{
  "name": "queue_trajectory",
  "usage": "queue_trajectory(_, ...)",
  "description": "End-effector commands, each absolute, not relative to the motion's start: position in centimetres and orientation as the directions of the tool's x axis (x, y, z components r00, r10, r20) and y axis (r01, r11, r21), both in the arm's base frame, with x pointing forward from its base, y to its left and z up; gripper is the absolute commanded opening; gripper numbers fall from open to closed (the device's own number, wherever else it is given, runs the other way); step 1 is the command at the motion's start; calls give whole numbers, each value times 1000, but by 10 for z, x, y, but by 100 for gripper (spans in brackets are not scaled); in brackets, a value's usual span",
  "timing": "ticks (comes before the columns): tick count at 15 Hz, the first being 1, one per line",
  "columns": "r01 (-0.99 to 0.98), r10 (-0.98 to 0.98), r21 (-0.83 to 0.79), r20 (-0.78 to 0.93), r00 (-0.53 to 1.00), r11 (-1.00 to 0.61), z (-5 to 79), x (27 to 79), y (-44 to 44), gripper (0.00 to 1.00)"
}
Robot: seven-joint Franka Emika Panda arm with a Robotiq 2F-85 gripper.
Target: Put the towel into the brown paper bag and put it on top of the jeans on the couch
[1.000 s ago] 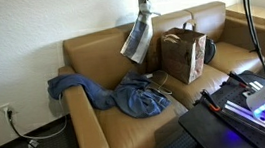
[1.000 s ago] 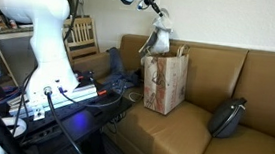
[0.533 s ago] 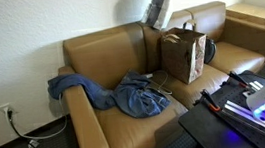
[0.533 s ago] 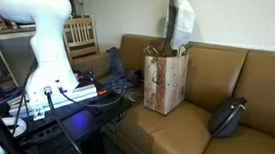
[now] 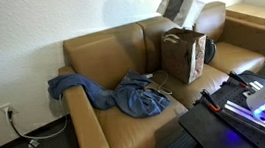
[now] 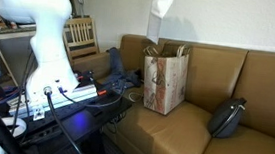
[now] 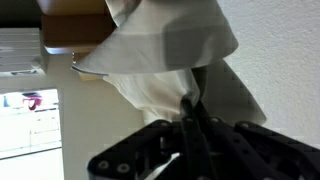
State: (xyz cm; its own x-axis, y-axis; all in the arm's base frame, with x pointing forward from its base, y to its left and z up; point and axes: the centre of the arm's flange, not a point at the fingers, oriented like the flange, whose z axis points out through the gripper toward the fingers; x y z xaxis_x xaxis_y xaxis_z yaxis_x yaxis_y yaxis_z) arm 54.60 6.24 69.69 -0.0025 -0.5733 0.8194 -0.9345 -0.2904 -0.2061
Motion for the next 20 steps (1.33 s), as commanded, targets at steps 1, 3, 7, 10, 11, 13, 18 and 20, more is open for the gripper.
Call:
queue_trajectory(1,-939,-616,-261,785,-71,-223,658,551,35,1)
queue_trajectory(3,-931,-670,-309,735,-105,-194,616,576,14,1)
queue_trajectory(7,-914,-710,-392,674,-206,-107,549,614,-21,1)
queue_trajectory(10,-906,-718,-414,656,-235,-82,521,626,-27,1)
queue_trajectory(11,-919,-722,-385,659,-211,-83,506,630,-23,1)
queue_trajectory(13,-942,-718,-323,676,-165,-88,479,631,-17,1)
queue_trajectory(18,-985,-728,-170,674,-125,11,382,642,-49,1)
queue_trajectory(20,-994,-730,-83,675,-107,68,344,641,-67,1)
